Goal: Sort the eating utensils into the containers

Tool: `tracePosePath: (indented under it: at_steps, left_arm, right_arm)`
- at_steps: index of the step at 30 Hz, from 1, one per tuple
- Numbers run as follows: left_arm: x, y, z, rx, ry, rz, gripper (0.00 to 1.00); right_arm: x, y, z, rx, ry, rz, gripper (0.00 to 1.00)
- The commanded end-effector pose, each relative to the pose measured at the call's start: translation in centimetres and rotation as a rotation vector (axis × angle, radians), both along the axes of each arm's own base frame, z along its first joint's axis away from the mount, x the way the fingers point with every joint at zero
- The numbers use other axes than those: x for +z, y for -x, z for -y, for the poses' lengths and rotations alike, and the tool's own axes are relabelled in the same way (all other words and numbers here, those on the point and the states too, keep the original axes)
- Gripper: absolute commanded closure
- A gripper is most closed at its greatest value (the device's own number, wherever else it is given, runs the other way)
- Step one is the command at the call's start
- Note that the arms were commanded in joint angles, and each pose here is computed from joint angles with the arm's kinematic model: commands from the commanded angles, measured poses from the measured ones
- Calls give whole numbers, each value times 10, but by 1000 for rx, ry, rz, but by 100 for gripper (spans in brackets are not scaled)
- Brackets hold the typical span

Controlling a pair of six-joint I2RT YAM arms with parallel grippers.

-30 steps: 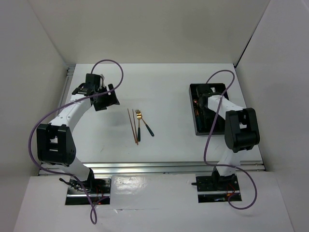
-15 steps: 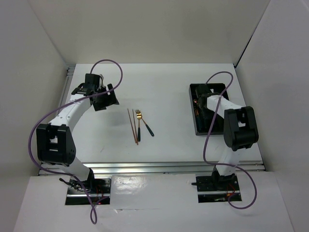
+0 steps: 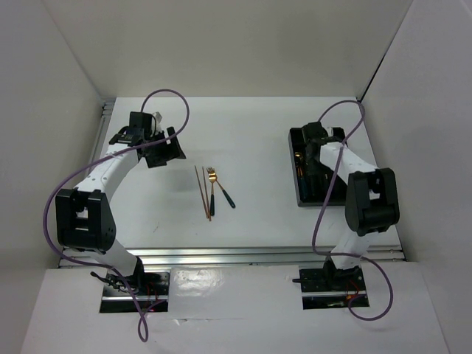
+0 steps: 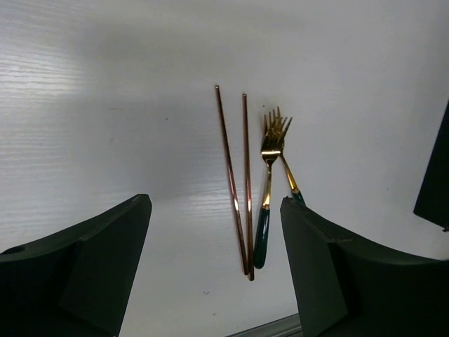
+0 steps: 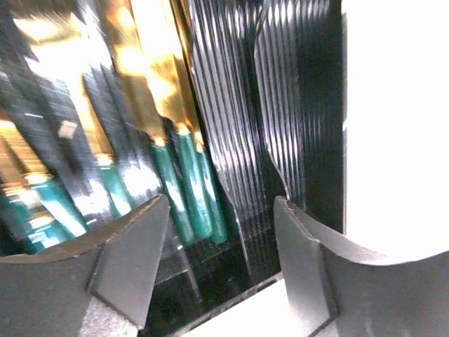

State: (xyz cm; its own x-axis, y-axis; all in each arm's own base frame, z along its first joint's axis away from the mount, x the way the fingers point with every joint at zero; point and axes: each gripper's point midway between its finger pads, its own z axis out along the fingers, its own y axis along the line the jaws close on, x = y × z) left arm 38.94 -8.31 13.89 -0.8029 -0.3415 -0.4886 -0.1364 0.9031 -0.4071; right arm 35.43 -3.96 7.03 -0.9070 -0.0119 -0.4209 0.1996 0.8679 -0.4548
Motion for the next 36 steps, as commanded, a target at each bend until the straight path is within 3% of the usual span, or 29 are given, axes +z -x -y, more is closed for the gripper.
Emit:
tracePosePath:
  at_steps: [1,5,12,18,28,36]
  left_arm:
    - [20,-7,14,-91,66,87,11]
    - [24,-1,24,-131,78,108,14]
    - [24,16,66,-160,6,106,14]
    - [5,45,106,-154,-67,55,17]
    - [-41,68,128,-146,-263,-55,23]
    - [-59,74,131,-157,-272,-95,32]
  right_arm:
    - [74,-29,-17,1,-110,270,29]
    - [113,-45,-31,32,-208,451,25]
    - [135,-63,-67,108,-445,580,24]
    - [118,-65,-87,139,-552,555,24]
    - [99,-63,-95,115,-603,522,24]
    - [96,-61,-93,110,-596,525,24]
